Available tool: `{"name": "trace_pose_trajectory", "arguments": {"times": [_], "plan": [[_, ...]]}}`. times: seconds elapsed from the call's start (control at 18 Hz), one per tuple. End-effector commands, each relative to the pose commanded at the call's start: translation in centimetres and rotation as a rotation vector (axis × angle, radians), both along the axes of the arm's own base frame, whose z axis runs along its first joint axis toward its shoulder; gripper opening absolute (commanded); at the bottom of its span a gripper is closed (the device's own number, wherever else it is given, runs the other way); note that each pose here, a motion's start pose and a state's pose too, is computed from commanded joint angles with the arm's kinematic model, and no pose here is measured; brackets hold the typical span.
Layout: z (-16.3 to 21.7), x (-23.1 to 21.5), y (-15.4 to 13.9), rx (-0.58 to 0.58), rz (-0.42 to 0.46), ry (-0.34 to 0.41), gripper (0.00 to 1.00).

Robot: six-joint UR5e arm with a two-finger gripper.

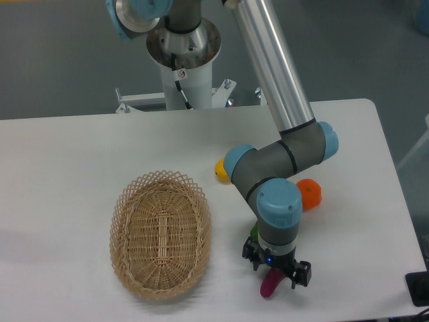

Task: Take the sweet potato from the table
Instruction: 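Lower the gripper and close its fingers around the purple sweet potato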

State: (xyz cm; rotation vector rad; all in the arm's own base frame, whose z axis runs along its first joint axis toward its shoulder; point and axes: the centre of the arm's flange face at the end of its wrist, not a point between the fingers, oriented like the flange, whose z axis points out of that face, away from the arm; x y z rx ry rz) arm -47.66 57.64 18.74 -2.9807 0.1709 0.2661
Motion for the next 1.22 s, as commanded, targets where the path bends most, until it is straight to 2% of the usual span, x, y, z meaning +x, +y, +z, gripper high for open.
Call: {"name": "trace_pose_trajectory", "arguments": {"times": [0.17,0.28,0.56,0.67,1.0,1.22], "plan": [[-0.1,-0.2,0.0,-0.007,0.003,0.012,0.99],[-0.2,-0.3,0.0,-0.004,0.003,0.023,0.80],[-0.5,-0.2,-0.1,-0.007,0.002,0.023,0.80],[-0.3,-0.2,0.0,-0.005,-0.002,0.024,0.73],[0.0,-0.3,0.0,-0.004,-0.018,0.031,0.44],[0.6,-0.3,0.0,0.000,-0.021,0.038,0.40]]}}
